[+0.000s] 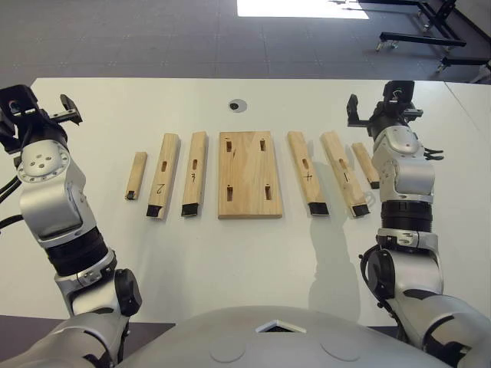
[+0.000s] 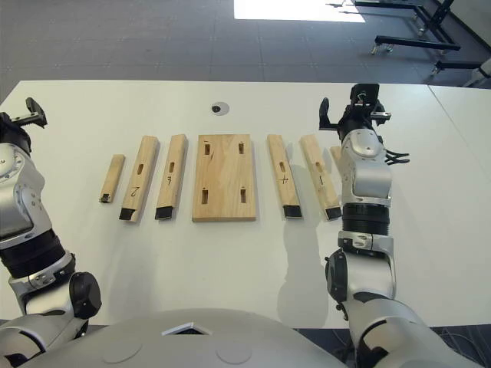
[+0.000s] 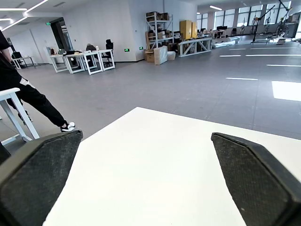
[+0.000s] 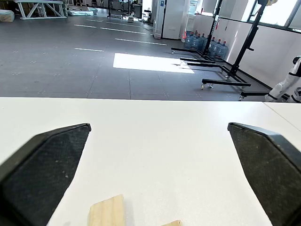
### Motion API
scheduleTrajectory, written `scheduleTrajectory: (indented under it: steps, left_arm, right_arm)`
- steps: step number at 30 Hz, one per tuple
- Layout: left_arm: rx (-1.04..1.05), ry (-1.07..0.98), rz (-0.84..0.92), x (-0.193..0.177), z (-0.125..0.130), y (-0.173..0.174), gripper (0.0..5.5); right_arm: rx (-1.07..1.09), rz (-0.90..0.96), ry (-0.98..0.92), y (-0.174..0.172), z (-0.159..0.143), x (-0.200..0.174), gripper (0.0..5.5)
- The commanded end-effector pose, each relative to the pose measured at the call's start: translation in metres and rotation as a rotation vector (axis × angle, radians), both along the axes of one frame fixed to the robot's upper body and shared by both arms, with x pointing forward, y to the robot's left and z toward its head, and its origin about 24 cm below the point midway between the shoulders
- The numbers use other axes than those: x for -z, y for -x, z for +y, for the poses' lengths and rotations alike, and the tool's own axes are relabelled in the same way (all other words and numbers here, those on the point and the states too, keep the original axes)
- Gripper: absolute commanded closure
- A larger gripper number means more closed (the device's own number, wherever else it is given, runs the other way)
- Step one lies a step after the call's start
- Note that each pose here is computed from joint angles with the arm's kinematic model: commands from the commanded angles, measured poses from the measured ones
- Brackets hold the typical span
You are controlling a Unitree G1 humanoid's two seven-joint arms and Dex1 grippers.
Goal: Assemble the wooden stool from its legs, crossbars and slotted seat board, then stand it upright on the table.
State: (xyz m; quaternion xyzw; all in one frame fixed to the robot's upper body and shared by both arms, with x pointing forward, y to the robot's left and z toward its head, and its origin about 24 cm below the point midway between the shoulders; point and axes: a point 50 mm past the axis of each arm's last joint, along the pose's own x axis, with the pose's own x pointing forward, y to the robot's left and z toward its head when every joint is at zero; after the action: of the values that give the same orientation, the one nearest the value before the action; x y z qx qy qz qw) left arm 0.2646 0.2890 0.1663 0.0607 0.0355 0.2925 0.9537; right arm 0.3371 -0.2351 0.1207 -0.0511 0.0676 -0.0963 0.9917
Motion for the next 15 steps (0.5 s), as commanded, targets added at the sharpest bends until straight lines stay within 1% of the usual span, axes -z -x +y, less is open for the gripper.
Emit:
scheduleTrajectory:
  steps: [1, 8, 15]
  left_arm:
    - [0.008, 0.002, -0.014, -0.001, -0.003, -0.004, 0.46]
    - [0.070, 0.042, 0.018, 0.010, -0.024, -0.007, 0.46]
    - [0.075, 0.058, 0.004, 0.008, -0.035, -0.014, 0.46]
  right_arm:
    - [0.006, 0.011, -0.009, 0.001, 0.003, 0.000, 0.14]
    - [0.035, 0.046, -0.013, 0.007, 0.002, 0.011, 0.14]
    - [0.033, 0.031, -0.022, 0.000, 0.007, 0.007, 0.14]
